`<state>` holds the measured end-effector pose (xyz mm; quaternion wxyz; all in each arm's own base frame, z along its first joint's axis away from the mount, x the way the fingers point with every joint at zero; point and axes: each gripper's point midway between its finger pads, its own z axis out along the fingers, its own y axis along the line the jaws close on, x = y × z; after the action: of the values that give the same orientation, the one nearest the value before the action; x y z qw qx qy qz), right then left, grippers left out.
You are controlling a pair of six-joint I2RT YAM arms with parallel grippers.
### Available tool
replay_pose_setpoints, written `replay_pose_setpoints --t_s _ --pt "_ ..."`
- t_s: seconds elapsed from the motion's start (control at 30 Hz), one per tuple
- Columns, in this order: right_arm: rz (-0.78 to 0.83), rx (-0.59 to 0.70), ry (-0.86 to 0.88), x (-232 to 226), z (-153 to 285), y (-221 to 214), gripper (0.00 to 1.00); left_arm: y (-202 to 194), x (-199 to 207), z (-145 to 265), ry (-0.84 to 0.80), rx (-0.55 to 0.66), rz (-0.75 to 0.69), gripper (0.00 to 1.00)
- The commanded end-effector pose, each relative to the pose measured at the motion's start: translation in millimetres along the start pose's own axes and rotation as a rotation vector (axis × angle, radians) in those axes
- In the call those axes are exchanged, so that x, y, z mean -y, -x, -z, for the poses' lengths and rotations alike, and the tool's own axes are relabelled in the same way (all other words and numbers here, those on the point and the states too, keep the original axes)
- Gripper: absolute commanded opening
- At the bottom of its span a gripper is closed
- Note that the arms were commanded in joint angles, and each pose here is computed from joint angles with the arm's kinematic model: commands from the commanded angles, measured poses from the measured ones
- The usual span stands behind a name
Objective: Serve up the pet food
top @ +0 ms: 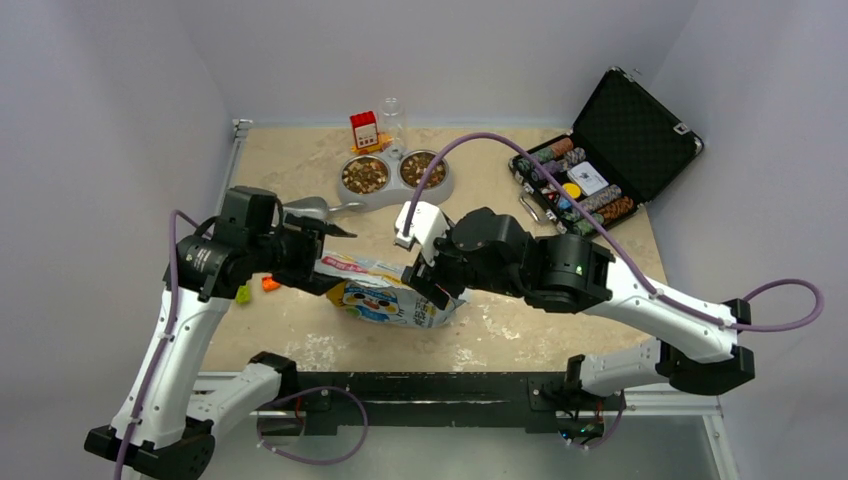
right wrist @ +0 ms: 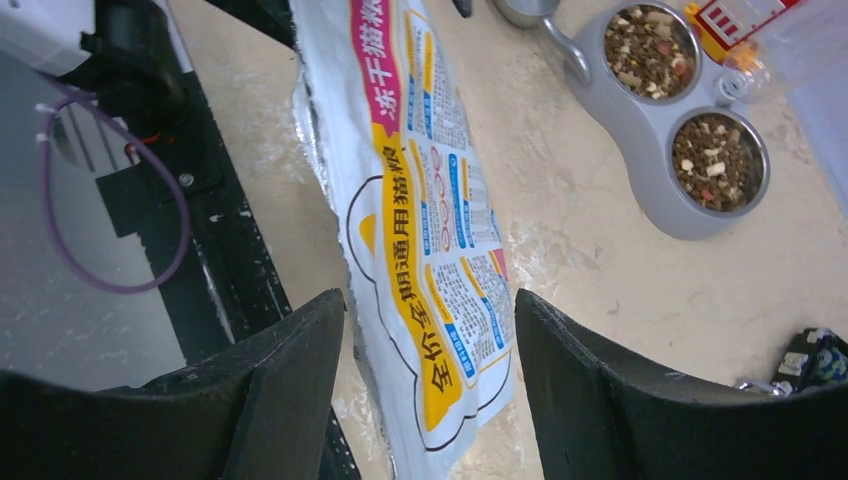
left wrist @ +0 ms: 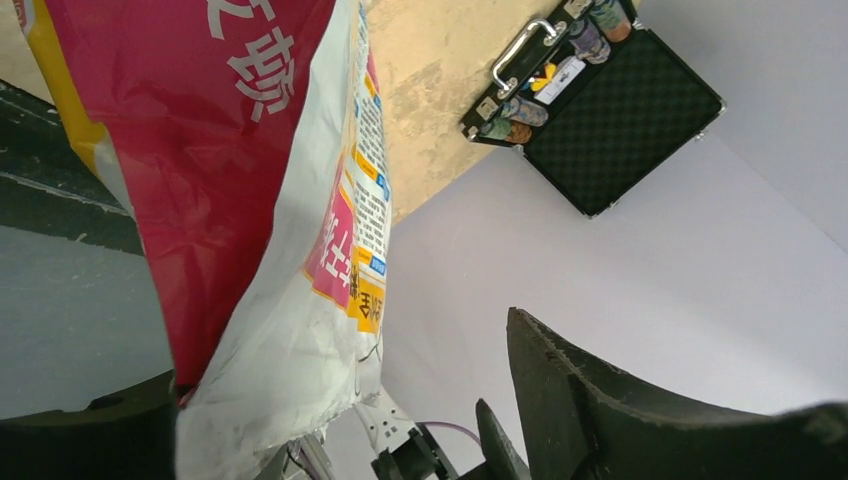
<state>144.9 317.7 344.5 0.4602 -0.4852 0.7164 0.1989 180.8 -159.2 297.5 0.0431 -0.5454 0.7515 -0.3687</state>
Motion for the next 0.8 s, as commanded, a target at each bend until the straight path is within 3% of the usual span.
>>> replay_pose_setpoints --t_s 0.0,0.1,0.4,0.6,0.77 --pt "0.049 0.053 0.083 -18.9 4.1 9.8 0.66 -0.8 -13.1 0.8 0.026 0.002 0.007 0.76" --pt "0.061 0.025 0.098 -26.0 -2.9 3.0 0.66 2.6 -25.8 0.4 0.031 0.014 0.009 0.75" --pt "0.133 -0.023 0.092 -49.0 -26.5 -13.5 0.62 0.6 -32.3 -4.2 0.012 -0.005 0.008 0.58" --pt "0.182 -0.039 0.118 -67.1 -38.8 -17.9 0.58 -8.5 -34.8 -12.7 0.025 -0.031 -0.02 0.41" --pt "0.209 -0.011 -0.003 -57.7 -50.5 -5.4 0.54 -13.0 -29.6 -16.8 0.02 -0.039 -0.03 0.29"
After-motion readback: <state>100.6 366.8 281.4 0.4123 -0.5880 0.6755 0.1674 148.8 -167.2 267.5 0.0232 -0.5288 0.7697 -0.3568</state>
